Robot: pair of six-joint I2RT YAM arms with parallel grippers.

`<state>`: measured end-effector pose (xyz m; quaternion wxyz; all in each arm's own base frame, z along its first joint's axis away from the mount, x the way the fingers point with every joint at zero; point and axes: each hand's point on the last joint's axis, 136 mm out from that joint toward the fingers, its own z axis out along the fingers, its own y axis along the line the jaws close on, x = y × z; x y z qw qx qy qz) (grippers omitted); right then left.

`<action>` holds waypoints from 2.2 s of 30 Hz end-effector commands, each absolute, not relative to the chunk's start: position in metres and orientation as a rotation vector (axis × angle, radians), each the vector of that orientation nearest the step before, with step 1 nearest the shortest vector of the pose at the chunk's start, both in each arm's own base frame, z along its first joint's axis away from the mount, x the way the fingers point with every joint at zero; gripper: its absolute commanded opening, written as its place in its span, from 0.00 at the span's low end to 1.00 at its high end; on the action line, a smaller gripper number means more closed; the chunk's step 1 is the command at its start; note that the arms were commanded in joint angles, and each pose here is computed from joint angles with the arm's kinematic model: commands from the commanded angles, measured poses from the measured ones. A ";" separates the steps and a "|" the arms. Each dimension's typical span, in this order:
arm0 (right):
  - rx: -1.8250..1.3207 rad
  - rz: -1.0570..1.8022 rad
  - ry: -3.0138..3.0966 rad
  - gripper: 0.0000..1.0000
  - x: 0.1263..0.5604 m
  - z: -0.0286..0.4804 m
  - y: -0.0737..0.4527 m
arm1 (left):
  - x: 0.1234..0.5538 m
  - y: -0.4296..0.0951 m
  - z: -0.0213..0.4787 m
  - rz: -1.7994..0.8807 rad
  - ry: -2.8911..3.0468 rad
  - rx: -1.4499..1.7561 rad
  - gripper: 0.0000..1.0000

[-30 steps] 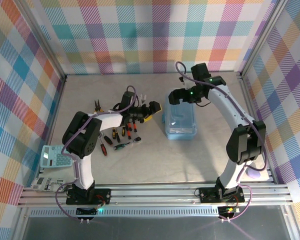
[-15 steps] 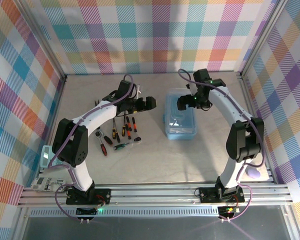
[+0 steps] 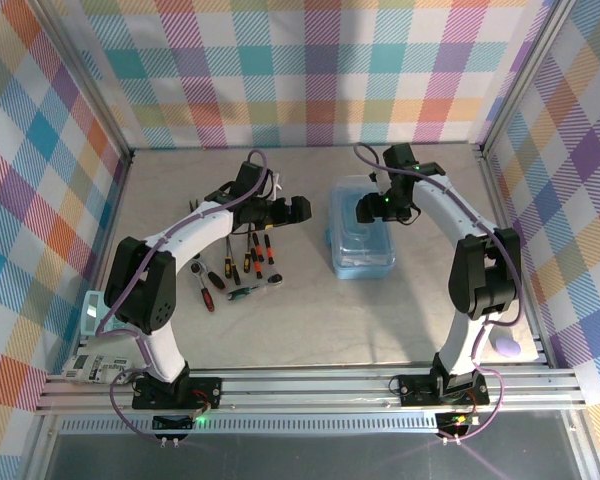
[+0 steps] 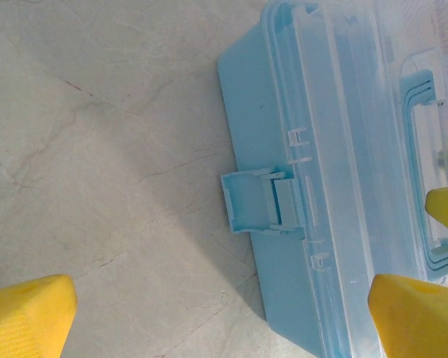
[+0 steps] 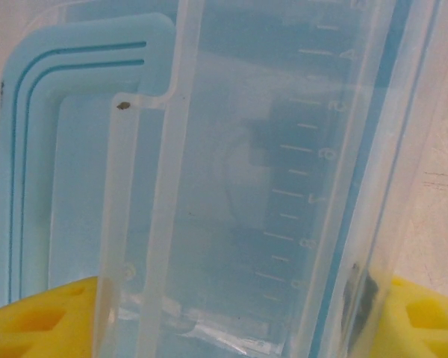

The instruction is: Pack the tool kit

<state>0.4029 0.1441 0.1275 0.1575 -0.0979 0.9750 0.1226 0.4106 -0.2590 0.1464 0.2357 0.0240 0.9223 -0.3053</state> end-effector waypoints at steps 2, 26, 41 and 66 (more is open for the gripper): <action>-0.320 0.414 2.760 0.58 0.399 0.138 0.152 | 0.410 -0.257 0.144 -0.825 2.546 0.073 1.00; -0.261 1.373 2.222 0.49 0.387 0.195 0.161 | 0.422 -0.344 0.220 -1.286 2.248 0.249 1.00; -0.260 1.320 2.276 0.57 0.385 0.186 0.155 | 0.424 -0.384 0.245 -1.529 2.124 0.277 1.00; -0.297 0.552 2.463 0.99 0.357 0.237 0.105 | 0.434 -0.428 0.291 -1.657 1.999 0.348 1.00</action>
